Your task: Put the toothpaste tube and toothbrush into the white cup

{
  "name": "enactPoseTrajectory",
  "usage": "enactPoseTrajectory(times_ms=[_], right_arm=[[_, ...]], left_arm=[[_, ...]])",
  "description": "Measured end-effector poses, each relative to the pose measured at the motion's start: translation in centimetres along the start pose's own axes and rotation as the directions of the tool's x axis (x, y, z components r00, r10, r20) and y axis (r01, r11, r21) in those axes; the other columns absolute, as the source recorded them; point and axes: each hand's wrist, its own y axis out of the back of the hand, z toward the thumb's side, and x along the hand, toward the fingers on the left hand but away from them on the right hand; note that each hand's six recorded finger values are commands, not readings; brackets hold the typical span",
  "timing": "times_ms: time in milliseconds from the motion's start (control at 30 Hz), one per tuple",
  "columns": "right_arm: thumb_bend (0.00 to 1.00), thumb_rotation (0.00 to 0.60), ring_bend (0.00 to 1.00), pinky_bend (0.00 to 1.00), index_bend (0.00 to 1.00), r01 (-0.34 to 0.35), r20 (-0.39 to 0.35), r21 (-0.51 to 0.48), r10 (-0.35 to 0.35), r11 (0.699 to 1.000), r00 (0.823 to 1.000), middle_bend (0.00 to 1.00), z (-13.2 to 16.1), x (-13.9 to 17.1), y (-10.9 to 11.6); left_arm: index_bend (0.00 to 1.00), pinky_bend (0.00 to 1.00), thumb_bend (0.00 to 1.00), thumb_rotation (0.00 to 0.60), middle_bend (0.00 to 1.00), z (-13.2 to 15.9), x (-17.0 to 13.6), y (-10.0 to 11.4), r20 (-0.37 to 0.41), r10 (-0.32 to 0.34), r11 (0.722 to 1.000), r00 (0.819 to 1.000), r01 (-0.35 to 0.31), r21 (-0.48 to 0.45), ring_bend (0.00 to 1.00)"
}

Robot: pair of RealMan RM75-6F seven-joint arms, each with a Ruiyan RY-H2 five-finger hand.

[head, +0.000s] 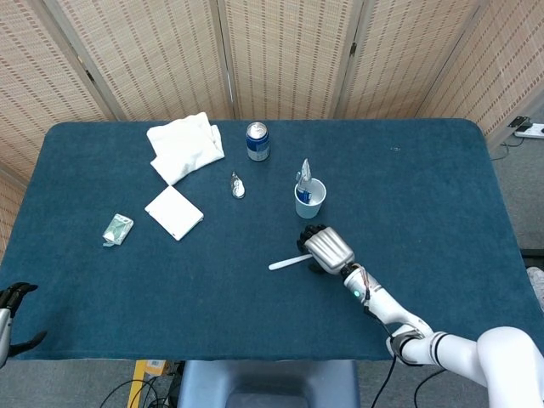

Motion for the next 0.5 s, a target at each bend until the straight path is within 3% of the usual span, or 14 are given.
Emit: enactPoseTrajectory(times_ms=[233, 500], right_arm=[[0.61, 0.600, 0.17, 0.27, 0.48, -0.030, -0.056, 0.011, 0.031, 0.999, 0.998, 0.33, 2.2, -1.1, 0.1], [0.66, 0.600, 0.14, 0.24, 0.46, -0.053, -0.093, 0.060, 0.058, 0.997, 0.994, 0.32, 4.1, -2.1, 0.0]], left_arm=[[0.26, 0.28, 0.19, 0.600, 0.25, -0.1, 0.1, -0.2, -0.001, -0.004, 1.000, 1.000, 0.004, 0.000, 0.27], [0.26, 0.28, 0.19, 0.600, 0.25, -0.4, -0.1, -0.4, -0.010, -0.010, 1.000, 1.000, 0.010, 0.000, 0.27]])
